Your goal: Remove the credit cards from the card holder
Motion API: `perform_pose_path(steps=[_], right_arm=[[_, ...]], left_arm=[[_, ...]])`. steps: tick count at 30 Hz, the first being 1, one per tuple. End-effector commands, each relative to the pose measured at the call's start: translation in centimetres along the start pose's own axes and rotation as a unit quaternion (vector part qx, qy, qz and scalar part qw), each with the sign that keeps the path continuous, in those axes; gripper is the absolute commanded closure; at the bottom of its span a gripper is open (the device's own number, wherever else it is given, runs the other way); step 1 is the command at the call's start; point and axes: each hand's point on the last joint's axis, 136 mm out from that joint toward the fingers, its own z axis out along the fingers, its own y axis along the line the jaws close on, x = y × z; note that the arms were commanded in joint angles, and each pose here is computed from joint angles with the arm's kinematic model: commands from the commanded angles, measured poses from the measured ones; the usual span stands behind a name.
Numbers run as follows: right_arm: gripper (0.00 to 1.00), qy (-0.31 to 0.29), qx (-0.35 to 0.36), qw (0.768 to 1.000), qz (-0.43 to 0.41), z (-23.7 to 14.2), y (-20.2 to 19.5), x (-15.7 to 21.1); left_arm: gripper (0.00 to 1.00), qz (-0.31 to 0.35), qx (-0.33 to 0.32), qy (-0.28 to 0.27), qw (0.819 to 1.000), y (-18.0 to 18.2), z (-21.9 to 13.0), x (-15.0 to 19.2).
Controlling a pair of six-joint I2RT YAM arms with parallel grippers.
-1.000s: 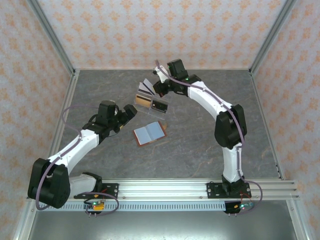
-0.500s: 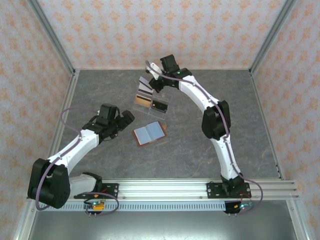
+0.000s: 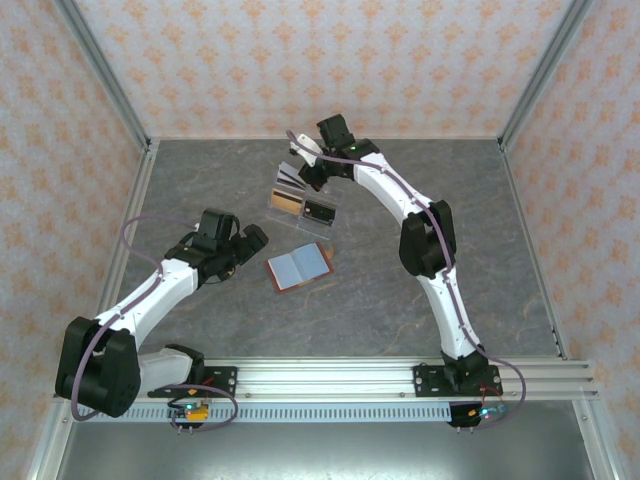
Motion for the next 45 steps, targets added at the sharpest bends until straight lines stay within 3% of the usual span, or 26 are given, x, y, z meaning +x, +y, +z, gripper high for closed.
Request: perform_pose_path(steps=[1, 5, 12, 21, 27, 34, 45], right_arm=[[0.9, 0.009, 0.014, 1.0, -0.014, -0.1, -0.6, 0.0], [0.78, 0.007, 0.017, 1.0, -0.004, -0.2, -0.7, -0.2], [0.75, -0.018, 0.008, 0.999, 0.031, -2.6, -0.1, -2.4], [0.55, -0.054, 0.041, 0.981, 0.184, -8.5, 1.2, -3.8], [0.51, -0.052, 0.04, 0.955, 0.29, -10.7, 5.4, -0.6], [0.49, -0.005, -0.006, 0.923, 0.386, -9.2, 11.8, 4.3], [0.51, 0.094, 0.004, 0.911, 0.401, -4.2, 17.1, 10.3]], left_arm=[[0.0, 0.009, -0.014, -0.011, 1.0, 0.3, -0.3, -0.7], [0.0, 0.01, -0.012, -0.009, 1.0, 0.3, -0.3, -0.6], [0.0, 0.011, -0.011, -0.007, 1.0, 0.2, -0.3, -0.7], [0.0, 0.015, -0.016, -0.006, 1.0, 0.5, -0.4, -0.4], [0.0, 0.017, 0.001, 0.005, 1.0, 0.1, -0.3, 0.0], [0.04, 0.024, 0.059, 0.056, 0.996, -2.0, 0.6, 1.7], [0.18, 0.035, 0.052, 0.086, 0.994, -2.8, 2.2, 3.5]])
